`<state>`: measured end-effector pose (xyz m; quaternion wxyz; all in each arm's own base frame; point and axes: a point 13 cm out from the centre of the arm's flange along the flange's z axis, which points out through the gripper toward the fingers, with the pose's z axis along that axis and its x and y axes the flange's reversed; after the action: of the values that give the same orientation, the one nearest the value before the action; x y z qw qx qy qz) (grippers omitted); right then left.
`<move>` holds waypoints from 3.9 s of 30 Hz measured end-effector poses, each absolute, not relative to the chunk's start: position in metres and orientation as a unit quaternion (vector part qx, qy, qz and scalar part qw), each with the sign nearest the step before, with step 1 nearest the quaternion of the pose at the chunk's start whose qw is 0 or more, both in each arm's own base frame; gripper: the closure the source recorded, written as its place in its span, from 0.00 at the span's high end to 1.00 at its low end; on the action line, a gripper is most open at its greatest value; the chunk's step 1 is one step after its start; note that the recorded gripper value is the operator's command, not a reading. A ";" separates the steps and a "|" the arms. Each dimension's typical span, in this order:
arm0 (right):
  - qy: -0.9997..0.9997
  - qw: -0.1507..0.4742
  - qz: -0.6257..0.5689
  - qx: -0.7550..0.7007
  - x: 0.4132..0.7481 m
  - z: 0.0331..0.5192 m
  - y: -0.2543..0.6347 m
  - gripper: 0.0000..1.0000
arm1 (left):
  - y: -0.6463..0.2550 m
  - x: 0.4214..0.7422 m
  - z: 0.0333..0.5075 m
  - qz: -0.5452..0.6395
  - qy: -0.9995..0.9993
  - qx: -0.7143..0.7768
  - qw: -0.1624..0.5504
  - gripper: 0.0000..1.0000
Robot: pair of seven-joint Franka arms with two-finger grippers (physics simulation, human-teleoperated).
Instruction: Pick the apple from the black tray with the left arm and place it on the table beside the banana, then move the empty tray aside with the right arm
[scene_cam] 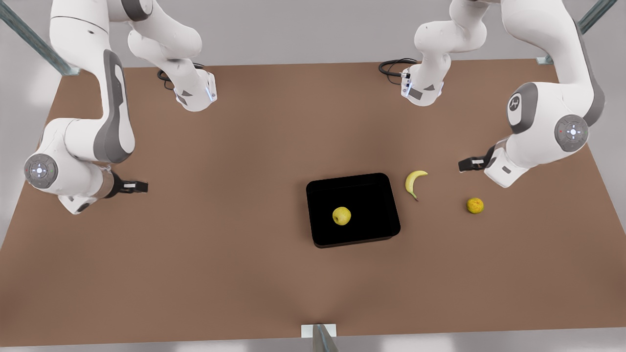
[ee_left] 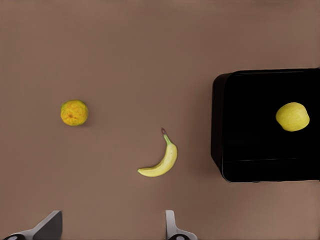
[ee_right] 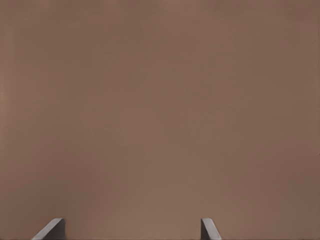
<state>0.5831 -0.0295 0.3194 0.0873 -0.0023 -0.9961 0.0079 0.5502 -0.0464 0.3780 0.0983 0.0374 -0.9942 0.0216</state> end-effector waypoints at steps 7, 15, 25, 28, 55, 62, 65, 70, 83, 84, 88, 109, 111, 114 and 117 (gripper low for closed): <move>-0.999 -0.040 0.003 0.008 0.660 0.332 -0.003 1.00 | -0.049 0.583 0.389 0.034 -0.997 0.055 0.041 1.00; -0.999 -0.031 0.009 0.003 0.701 0.251 -0.006 1.00 | -0.358 0.577 0.333 0.000 -0.989 -0.143 0.025 1.00; -0.997 -0.070 0.015 -0.014 0.729 0.377 -0.025 1.00 | -0.433 0.622 0.200 0.015 -0.999 -0.015 -0.035 1.00; -0.999 -0.046 0.015 -0.014 0.719 0.371 -0.024 1.00 | -0.445 0.615 0.169 0.007 -0.999 0.002 -0.038 1.00; -1.000 -0.006 0.017 -0.018 0.702 0.360 -0.021 1.00 | -0.417 0.588 0.080 -0.041 -0.995 0.054 -0.074 1.00; -1.000 -0.008 0.016 -0.019 0.703 0.360 -0.020 1.00 | -0.411 0.586 0.061 -0.047 -0.994 0.060 -0.073 1.00; -1.000 -0.006 0.016 -0.021 0.704 0.357 -0.021 1.00 | -0.411 0.586 0.057 -0.046 -0.994 0.063 -0.073 1.00; -1.000 -0.007 0.016 -0.025 0.704 0.356 -0.024 1.00 | -0.410 0.586 0.049 -0.045 -0.994 0.069 -0.072 0.97; -1.000 -0.008 0.015 -0.022 0.704 0.359 -0.019 1.00 | -0.283 0.648 0.199 -0.064 -0.983 0.152 -0.076 0.77; -1.000 -0.012 0.012 -0.006 0.702 0.368 0.005 1.00 | -0.227 0.660 0.213 -0.071 -0.979 0.178 -0.065 0.77; -0.992 -0.022 0.003 0.125 0.646 0.428 0.215 1.00 | -0.049 0.664 0.175 -0.086 -0.971 0.224 0.004 0.77; -0.992 0.089 -0.092 0.006 0.588 0.242 0.471 1.00 | -0.064 0.684 0.400 -0.021 -0.998 0.051 -0.032 1.00; -0.992 0.093 -0.084 -0.010 0.591 0.221 0.468 1.00 | -0.064 0.672 0.397 -0.025 -0.999 0.039 -0.008 1.00; -0.992 0.095 -0.079 -0.027 0.592 0.193 0.474 1.00 | -0.062 0.663 0.389 -0.029 -0.999 0.024 0.018 1.00; -0.992 0.093 -0.082 -0.037 0.587 0.173 0.488 1.00 | -0.053 0.662 0.379 -0.022 -0.999 0.022 0.030 1.00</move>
<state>0.5873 0.4883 0.1730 0.0930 -0.0367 -0.9916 -0.0821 0.6616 -0.0526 0.3792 0.0303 0.0223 -0.9991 -0.0216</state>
